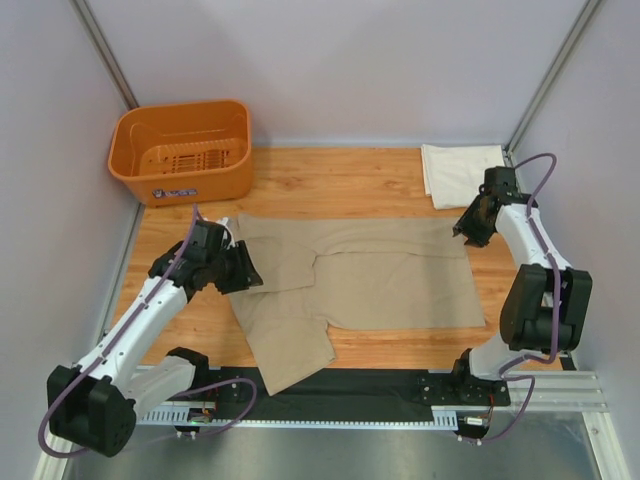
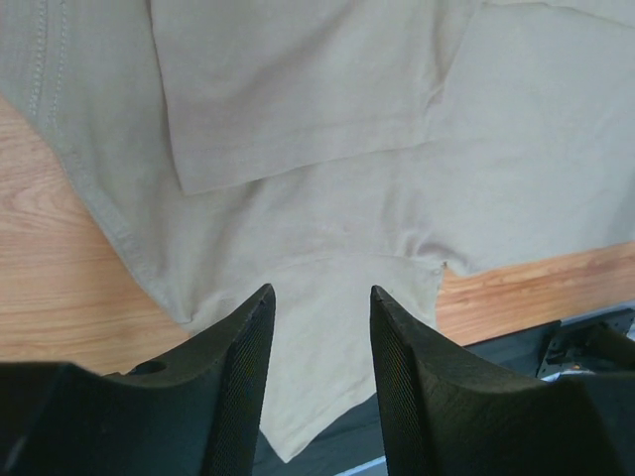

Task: Fold and stack the t-shirts
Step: Fold the tshirt

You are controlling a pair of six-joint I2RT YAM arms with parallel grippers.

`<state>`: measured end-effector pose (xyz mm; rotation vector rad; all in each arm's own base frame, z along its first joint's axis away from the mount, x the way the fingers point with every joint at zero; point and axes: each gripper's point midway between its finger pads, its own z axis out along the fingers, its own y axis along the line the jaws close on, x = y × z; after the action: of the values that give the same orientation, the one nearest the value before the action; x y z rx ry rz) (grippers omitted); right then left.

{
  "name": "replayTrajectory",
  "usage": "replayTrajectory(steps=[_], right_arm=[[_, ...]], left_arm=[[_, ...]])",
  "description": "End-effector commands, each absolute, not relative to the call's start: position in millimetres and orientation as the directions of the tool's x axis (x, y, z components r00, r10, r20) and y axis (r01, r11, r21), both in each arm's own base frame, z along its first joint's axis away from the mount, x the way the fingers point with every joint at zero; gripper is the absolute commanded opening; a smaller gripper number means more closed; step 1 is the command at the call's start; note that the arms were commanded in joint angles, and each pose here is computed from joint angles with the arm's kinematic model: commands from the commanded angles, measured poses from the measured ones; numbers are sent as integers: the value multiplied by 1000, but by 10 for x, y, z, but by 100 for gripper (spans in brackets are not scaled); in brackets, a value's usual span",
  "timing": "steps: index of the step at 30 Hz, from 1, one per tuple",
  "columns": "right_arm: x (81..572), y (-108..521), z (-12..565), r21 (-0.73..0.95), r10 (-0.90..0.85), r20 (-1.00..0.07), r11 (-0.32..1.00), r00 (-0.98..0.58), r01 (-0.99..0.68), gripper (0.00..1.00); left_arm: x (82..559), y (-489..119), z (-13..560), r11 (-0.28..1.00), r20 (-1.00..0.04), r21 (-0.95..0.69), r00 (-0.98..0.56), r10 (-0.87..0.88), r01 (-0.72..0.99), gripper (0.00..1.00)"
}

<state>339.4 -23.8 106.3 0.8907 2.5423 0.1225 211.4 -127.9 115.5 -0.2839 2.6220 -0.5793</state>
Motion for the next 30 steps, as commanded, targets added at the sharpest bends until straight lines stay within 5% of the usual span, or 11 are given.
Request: replayTrajectory(steps=[1,2,9,18,30], right_arm=[[3900,-391,1227,256,635,-490,760,-597,597,36],[3948,-402,1217,256,637,-490,758,-595,601,26],[4309,-365,874,284,671,-447,734,-592,617,12],[4594,-452,293,235,694,-419,706,-586,668,10],[4592,-594,570,132,599,-458,776,-657,616,22]], left_arm=[[2061,-1315,1257,873,-367,-477,-879,-305,-103,50],[2046,-1305,1272,873,-367,-475,-878,-307,-106,50],[2100,-1218,1223,895,-378,-426,-873,-308,-131,52],[2636,-1090,976,893,-360,-361,-843,-399,-268,52],[3319,-1066,869,907,-359,-319,-851,-383,-274,55]])
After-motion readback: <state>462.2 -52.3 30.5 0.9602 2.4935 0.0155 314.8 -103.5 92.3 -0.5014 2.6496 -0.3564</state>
